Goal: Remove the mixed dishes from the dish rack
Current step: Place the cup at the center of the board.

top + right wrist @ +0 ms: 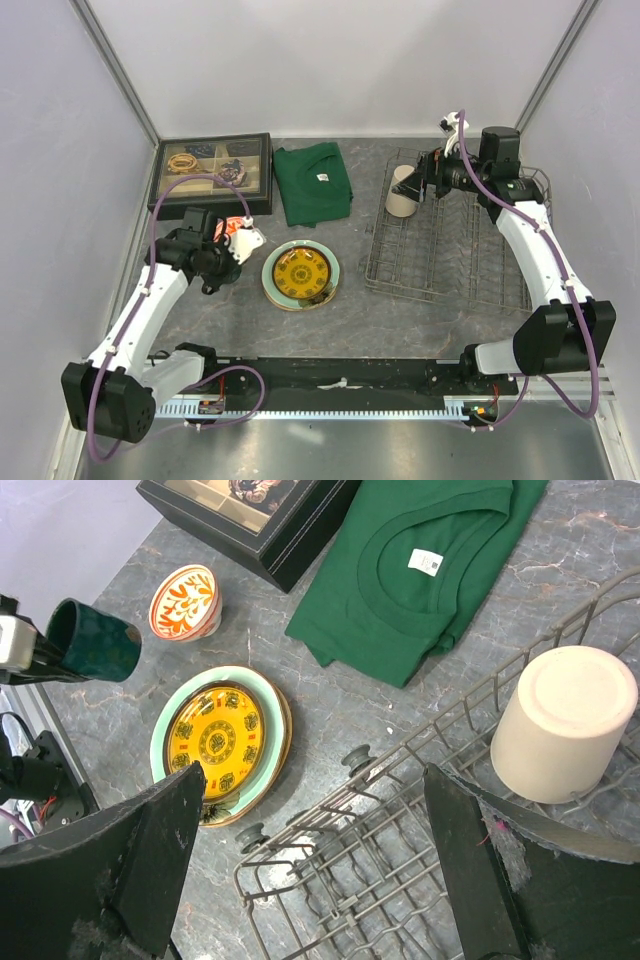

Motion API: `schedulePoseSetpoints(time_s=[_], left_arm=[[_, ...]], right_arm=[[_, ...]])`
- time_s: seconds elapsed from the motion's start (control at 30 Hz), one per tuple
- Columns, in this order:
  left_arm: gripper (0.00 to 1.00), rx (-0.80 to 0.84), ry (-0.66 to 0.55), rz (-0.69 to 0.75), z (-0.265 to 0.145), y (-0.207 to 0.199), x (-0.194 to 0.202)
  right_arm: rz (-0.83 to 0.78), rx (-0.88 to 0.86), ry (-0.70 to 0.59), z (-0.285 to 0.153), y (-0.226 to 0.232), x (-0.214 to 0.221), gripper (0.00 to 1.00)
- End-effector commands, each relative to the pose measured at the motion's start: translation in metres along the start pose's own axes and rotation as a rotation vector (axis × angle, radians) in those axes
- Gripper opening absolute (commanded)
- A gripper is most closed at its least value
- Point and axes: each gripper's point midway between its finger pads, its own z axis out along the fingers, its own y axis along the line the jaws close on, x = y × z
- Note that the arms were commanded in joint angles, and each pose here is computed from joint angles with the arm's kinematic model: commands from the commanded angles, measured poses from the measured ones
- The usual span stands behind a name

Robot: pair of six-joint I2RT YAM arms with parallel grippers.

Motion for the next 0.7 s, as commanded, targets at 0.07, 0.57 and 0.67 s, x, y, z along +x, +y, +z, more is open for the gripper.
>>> schedulePoseSetpoints(time_s=[0.07, 0.57, 0.67], left_arm=[[0.02, -0.069, -0.032, 0.096, 0.013, 0.018, -0.004], [0.02, -0.005, -0.025, 0.124, 0.038, 0.015, -0.002], [0.02, 0.005, -0.014, 0.133, 0.04, 0.015, -0.001]], right_arm=[[-0.042, -0.025, -0.011, -0.003, 0.008, -0.001, 0.98], [-0.026, -0.031, 0.003, -0.001, 0.007, 0.003, 0.98], [-0.026, -0.028, 0.005, -0.001, 0.007, 0.004, 0.98]])
